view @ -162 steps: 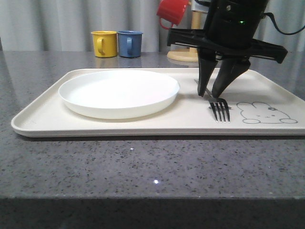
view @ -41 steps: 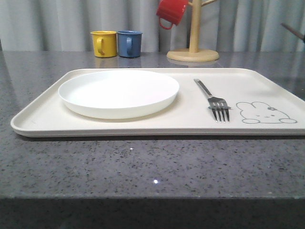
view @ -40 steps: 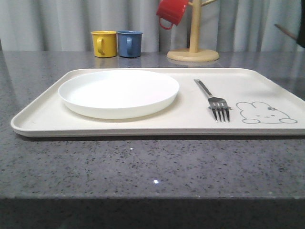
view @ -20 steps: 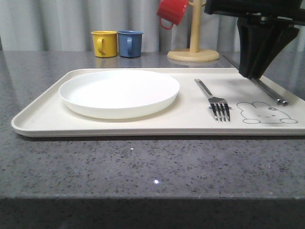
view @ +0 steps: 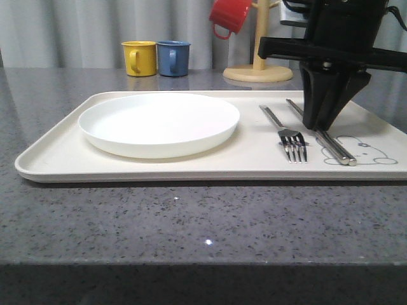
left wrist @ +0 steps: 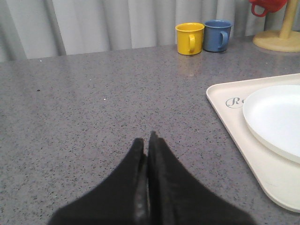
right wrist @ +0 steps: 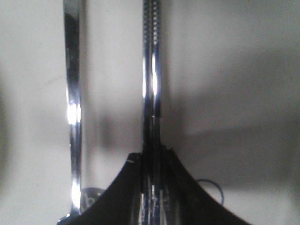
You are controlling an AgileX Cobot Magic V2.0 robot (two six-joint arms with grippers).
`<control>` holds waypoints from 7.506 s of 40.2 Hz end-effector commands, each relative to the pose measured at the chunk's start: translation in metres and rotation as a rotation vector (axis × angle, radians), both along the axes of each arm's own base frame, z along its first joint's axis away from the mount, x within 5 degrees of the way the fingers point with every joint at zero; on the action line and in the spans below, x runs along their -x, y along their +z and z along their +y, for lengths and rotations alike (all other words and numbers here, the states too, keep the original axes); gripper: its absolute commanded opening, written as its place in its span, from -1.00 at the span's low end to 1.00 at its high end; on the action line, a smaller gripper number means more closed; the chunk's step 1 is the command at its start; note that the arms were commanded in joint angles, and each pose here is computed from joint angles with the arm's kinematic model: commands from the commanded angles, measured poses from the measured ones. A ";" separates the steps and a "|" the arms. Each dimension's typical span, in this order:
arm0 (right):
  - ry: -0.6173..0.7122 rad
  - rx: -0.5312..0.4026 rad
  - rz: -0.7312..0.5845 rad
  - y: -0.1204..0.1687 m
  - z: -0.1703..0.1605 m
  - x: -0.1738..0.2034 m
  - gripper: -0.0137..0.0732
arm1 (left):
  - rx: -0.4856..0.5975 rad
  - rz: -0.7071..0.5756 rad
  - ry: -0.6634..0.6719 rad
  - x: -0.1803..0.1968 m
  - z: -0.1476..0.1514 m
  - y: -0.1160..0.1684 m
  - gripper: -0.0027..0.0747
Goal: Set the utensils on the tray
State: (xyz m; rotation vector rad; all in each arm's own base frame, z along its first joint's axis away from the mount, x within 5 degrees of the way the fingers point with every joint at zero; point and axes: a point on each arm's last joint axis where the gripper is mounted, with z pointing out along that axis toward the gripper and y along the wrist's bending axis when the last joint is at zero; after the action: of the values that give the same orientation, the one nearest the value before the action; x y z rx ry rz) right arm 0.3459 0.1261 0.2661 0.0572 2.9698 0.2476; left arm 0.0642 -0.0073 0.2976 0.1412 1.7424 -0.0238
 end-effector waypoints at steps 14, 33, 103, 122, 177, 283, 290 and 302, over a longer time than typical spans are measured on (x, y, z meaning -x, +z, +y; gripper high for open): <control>-0.041 0.002 -0.086 0.025 -0.005 0.001 -0.57 | 0.016 -0.101 0.000 -0.001 0.000 0.016 -0.98; -0.030 0.051 -0.103 0.076 -0.011 0.002 0.10 | 0.016 -0.101 0.000 -0.001 0.000 0.016 -0.98; -0.134 0.257 0.056 0.017 -0.213 -0.022 0.09 | 0.016 -0.101 0.000 -0.001 0.000 0.016 -0.98; -0.131 0.253 0.083 0.010 -0.213 -0.024 -0.36 | 0.016 -0.101 0.000 -0.001 0.000 0.016 -0.98; 0.003 0.054 -0.141 0.091 -0.056 0.013 -0.68 | 0.016 -0.101 0.000 -0.001 0.000 0.016 -0.98; -0.025 0.078 -0.244 0.119 -0.059 0.012 -0.13 | 0.016 -0.101 0.000 -0.001 0.000 0.016 -0.98; -0.034 0.111 -0.333 0.136 -0.065 0.020 -0.71 | 0.016 -0.101 0.000 -0.001 0.000 0.016 -0.98; -0.005 0.129 -0.498 0.153 -0.077 0.065 -0.83 | 0.016 -0.101 0.000 -0.001 0.000 0.016 -0.98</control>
State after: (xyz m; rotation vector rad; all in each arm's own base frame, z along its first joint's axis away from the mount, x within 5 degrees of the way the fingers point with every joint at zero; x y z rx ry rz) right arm 0.3064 0.0569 0.3956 0.0340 2.6204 0.0678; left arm 0.0642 -0.0073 0.2976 0.1414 1.7424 -0.0233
